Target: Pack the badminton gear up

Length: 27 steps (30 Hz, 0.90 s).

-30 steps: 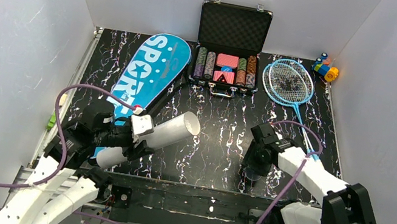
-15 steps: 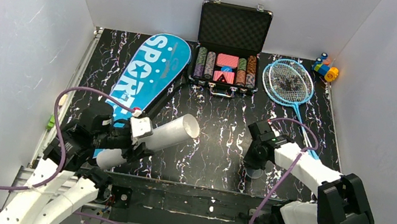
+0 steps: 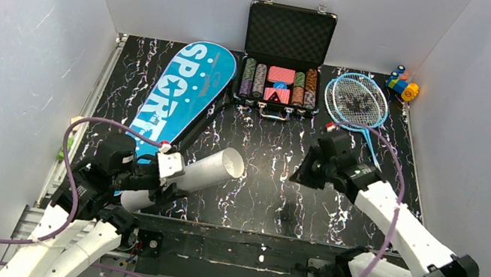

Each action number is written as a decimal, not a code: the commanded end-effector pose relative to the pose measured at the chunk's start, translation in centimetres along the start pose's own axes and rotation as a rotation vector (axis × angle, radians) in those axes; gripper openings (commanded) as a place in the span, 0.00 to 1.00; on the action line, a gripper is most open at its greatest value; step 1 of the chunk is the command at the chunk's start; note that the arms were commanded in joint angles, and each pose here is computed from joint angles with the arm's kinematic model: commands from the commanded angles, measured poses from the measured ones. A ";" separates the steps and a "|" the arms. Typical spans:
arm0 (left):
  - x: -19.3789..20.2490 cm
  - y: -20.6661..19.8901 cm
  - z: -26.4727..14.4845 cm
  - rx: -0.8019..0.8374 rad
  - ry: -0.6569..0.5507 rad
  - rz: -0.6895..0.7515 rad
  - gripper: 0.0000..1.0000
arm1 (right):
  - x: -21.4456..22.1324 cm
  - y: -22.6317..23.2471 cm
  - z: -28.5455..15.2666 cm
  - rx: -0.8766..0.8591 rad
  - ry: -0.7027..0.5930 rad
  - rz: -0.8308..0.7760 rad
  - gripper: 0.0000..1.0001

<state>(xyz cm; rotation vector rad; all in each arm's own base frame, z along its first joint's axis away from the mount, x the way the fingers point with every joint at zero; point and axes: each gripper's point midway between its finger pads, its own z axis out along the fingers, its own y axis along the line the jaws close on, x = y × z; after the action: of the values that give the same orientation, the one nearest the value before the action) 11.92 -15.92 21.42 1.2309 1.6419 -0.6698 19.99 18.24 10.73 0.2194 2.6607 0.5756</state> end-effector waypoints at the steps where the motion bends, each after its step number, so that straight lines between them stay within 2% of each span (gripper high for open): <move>1: -0.5 0.2 -0.1 -0.001 -0.015 0.042 0.23 | -2.5 7.0 -6.1 -0.258 -0.035 -0.142 0.01; 5: 0.2 -0.2 -0.1 0.016 0.004 0.054 0.21 | -3.0 9.9 -9.4 -0.357 -0.027 -0.216 0.01; 10: 0.0 -0.4 -0.2 0.011 -0.031 0.078 0.21 | -3.5 12.2 -12.3 -0.464 -0.048 -0.272 0.01; 17: 0.6 0.7 0.1 -0.006 0.026 0.112 0.19 | -4.2 15.9 -16.8 -0.580 -0.079 -0.368 0.01; 27: 1.0 1.1 0.5 0.005 0.043 0.143 0.18 | -3.5 17.4 -21.6 -0.695 -0.121 -0.425 0.01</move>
<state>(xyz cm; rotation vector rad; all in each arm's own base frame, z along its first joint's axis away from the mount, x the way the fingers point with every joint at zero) 12.51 -15.41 19.77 1.3455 1.6167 -0.5868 17.01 25.64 35.02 -0.4076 2.2078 1.1635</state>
